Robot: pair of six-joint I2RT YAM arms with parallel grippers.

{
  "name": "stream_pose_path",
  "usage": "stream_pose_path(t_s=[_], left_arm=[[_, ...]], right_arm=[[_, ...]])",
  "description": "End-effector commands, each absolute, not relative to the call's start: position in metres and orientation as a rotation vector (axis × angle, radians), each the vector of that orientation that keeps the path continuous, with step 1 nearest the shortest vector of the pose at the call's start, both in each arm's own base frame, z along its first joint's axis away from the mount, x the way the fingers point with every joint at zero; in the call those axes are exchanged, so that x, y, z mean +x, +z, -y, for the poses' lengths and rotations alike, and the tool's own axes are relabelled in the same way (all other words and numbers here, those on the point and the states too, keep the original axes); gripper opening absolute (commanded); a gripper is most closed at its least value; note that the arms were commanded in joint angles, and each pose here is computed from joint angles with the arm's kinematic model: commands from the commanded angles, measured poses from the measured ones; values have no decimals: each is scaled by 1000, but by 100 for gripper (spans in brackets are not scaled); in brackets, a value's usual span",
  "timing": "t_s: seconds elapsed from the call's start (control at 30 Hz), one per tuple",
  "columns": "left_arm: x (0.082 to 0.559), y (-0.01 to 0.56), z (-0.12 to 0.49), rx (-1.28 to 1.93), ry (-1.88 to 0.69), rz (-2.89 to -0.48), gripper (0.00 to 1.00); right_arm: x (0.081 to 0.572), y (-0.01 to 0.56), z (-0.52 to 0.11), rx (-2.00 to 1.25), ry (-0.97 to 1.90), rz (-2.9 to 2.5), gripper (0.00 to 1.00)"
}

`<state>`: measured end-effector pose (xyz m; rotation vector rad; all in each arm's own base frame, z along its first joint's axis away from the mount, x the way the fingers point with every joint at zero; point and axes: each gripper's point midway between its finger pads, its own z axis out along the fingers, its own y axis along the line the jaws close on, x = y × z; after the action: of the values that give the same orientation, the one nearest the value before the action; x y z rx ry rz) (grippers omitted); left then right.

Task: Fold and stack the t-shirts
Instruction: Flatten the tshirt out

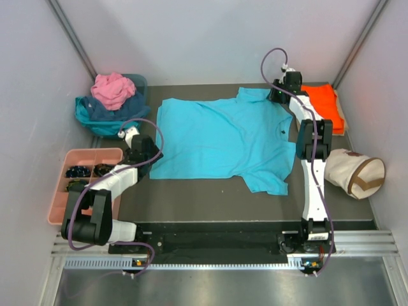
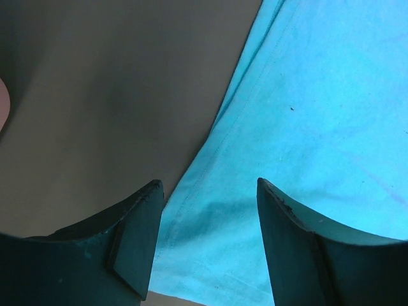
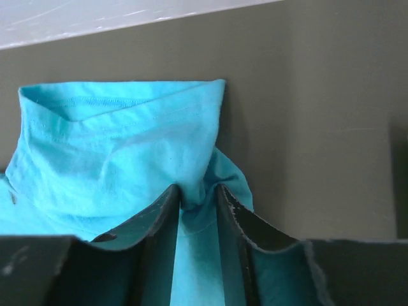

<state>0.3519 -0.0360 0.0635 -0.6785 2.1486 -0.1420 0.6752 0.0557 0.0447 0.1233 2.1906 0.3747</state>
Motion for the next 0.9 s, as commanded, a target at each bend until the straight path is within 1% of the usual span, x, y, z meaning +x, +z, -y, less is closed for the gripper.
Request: stream_pose_path(t_s=[0.0,0.03,0.07,0.1,0.13,0.17,0.23,0.27,0.33,0.37,0.4,0.43,0.47,0.5,0.53,0.57,0.6,0.63,0.67,0.7,0.87], left_arm=[[363,72,33,-666,-121,-2108,65],[367,75,33,-661,-123,-2097,65],[371,75,34,-656,-122,-2094,66],[383,88,36,-646,-141,-2060,66],[389,93,37,-639,-143,-2048,66],[395,95,38,-638,-142,-2043,66],[416,118,41,-631,-172,-1985,66],[424,118,43,-630,-175,-1982,66],[444,139,47,-623,-209,-1921,66],[451,134,49,-625,-212,-1927,66],[462,144,52,-620,-232,-1900,66],[469,146,54,-618,-245,-1890,67],[478,136,57,-618,-249,-1903,66],[490,147,60,-614,-268,-1879,66],[497,147,62,-610,-273,-1878,66],[505,134,64,-610,-269,-1898,66],[517,143,67,-603,-281,-1877,66],[523,141,66,-595,-272,-1878,66],[528,131,67,-593,-258,-1898,66],[537,140,67,-584,-258,-1879,66],[552,144,55,-567,-236,-1870,67]], right_arm=[[678,105,-35,131,268,-2090,48],[677,122,-32,129,258,-2062,55],[673,121,-29,140,233,-2068,59],[671,128,-26,146,214,-2061,64],[667,141,-23,148,191,-2045,66],[665,149,-16,163,147,-2034,68],[658,168,-11,173,119,-2013,70],[649,180,-3,200,78,-1999,70],[637,196,-4,222,91,-1984,70],[624,206,-5,233,104,-1985,70],[616,207,-5,256,109,-1993,70],[601,188,-6,321,130,-2047,70],[591,188,-8,350,149,-2056,70],[579,199,-8,376,167,-2040,70],[561,176,-10,447,188,-2088,70],[551,171,-12,473,205,-2101,70],[539,178,-15,494,223,-2096,70],[523,155,-20,543,240,-2149,70],[512,147,-24,555,240,-2175,70],[501,143,-34,552,245,-2191,70],[438,112,-56,561,235,-2310,70]])
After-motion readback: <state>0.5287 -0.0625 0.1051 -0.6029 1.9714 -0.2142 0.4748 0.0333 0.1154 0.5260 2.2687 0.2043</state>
